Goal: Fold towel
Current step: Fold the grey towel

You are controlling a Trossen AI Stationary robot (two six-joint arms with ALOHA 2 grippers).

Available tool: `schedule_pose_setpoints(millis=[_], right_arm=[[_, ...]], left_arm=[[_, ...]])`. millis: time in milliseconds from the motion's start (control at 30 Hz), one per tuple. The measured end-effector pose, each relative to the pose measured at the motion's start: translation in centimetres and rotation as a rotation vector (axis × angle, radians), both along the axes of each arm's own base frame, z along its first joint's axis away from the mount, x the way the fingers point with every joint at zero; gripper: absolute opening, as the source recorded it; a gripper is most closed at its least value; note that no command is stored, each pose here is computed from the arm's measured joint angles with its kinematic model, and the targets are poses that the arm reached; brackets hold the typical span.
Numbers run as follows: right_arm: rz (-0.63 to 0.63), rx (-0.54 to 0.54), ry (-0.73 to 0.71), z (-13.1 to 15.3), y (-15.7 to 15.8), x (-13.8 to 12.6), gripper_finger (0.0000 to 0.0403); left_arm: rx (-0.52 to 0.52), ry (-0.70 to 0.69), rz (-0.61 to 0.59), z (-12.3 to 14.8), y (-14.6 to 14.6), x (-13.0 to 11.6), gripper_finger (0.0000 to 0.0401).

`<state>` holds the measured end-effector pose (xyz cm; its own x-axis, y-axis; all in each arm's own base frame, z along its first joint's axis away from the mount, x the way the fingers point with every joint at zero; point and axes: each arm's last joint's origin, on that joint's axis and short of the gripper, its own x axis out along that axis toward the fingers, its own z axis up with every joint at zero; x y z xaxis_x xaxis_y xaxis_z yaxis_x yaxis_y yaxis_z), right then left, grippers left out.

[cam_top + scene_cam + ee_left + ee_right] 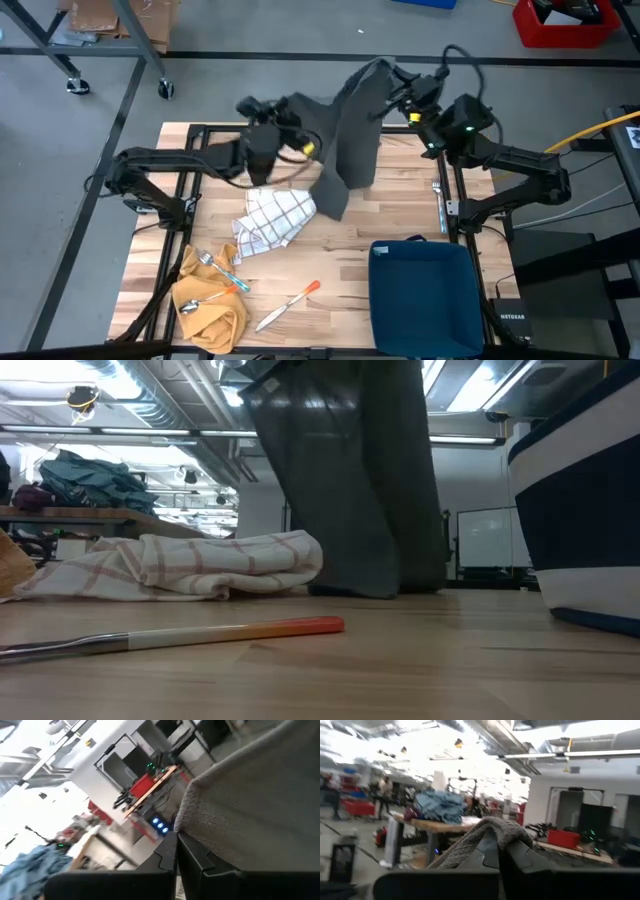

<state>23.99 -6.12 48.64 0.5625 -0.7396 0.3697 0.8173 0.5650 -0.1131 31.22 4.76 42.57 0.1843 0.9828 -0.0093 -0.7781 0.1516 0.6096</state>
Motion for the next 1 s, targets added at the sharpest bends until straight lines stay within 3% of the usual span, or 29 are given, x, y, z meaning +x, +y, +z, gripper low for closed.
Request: schedule_pose_setpoints(millis=[233, 533, 767, 1000], right_arm=[[0.066, -0.051, -0.064, 1.5, 0.6, -2.4, 0.0001], [0.096, -0.104, -0.202, 3.4, 1.2, -5.4, 0.0001], [0.121, -0.150, -0.301, 4.7, 1.6, -7.0, 0.0001], [0.049, -0.217, -0.321, 7.7, 1.8, -8.3, 0.0001]], left_arm=[[0.067, -0.190, -0.107, 3.5, 2.5, -2.5, 0.0000], [0.237, -0.322, -0.259, 5.8, 4.1, -3.2, 0.0000], [0.336, -0.475, -0.322, 7.0, 5.5, -4.1, 0.0000], [0.412, -0.551, -0.313, 8.0, 6.6, -5.2, 0.0000]])
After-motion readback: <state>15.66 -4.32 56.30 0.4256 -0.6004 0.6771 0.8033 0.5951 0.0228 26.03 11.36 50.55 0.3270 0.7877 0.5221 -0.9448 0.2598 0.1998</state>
